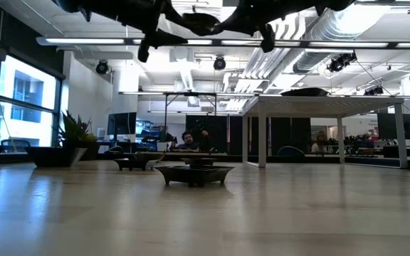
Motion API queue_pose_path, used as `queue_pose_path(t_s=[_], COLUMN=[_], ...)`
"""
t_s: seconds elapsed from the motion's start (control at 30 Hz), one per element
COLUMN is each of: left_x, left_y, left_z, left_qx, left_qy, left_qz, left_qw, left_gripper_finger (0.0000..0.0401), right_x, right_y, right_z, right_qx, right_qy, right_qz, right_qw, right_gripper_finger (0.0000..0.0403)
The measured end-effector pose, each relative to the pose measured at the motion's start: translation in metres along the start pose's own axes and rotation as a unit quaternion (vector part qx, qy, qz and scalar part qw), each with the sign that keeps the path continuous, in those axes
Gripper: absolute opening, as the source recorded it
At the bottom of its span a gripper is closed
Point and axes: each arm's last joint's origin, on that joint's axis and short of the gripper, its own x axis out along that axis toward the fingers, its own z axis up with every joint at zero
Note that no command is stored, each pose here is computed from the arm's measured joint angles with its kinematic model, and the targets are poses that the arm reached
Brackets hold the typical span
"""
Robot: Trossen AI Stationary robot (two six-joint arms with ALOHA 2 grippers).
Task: Pick & Place Mini shaped plates
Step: Stack the leaf-shaped plate on top of the leaf-shaped plate on the shelf
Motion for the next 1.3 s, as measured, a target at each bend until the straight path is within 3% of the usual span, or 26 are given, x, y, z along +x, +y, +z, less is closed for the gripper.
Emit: queue_pose_path(t_s=[0.17,0.3,0.5,0.67,0.87,1.07,1.3], left_x=[-0.017,-0.031,-0.048,-0.053,-0.053,-0.043,-0.007], left_y=[-0.003,-0.006,-0.009,-0.009,-0.007,0.013,0.058], left_z=[0.009,0.016,0.024,0.024,0.02,0.022,0.017], left_qx=[0.044,0.089,0.12,0.133,0.135,0.11,0.08], left_qy=[0.006,0.01,0.012,0.032,0.058,0.099,0.163], left_qz=[-0.002,-0.011,-0.024,-0.04,-0.039,-0.014,0.032], left_qw=[0.999,0.996,0.992,0.99,0.988,0.989,0.983], left_gripper_finger=[0.0167,0.0156,0.0089,0.0015,0.0008,0.0001,0.0001], right_x=[-0.015,-0.037,-0.085,-0.111,-0.12,-0.118,-0.121], right_y=[-0.013,-0.03,-0.064,-0.071,-0.068,-0.059,-0.049], right_z=[0.021,0.04,0.06,0.066,0.066,0.062,0.058], right_qx=[-0.027,-0.044,-0.04,-0.044,-0.048,-0.053,-0.057], right_qy=[0.006,0.055,0.148,0.172,0.18,0.18,0.174], right_qz=[-0.028,-0.039,-0.087,-0.104,-0.096,-0.083,-0.08], right_qw=[0.999,0.997,0.984,0.978,0.978,0.979,0.98], right_gripper_finger=[0.0011,0.0011,0.0011,0.0011,0.0011,0.0011,0.0011])
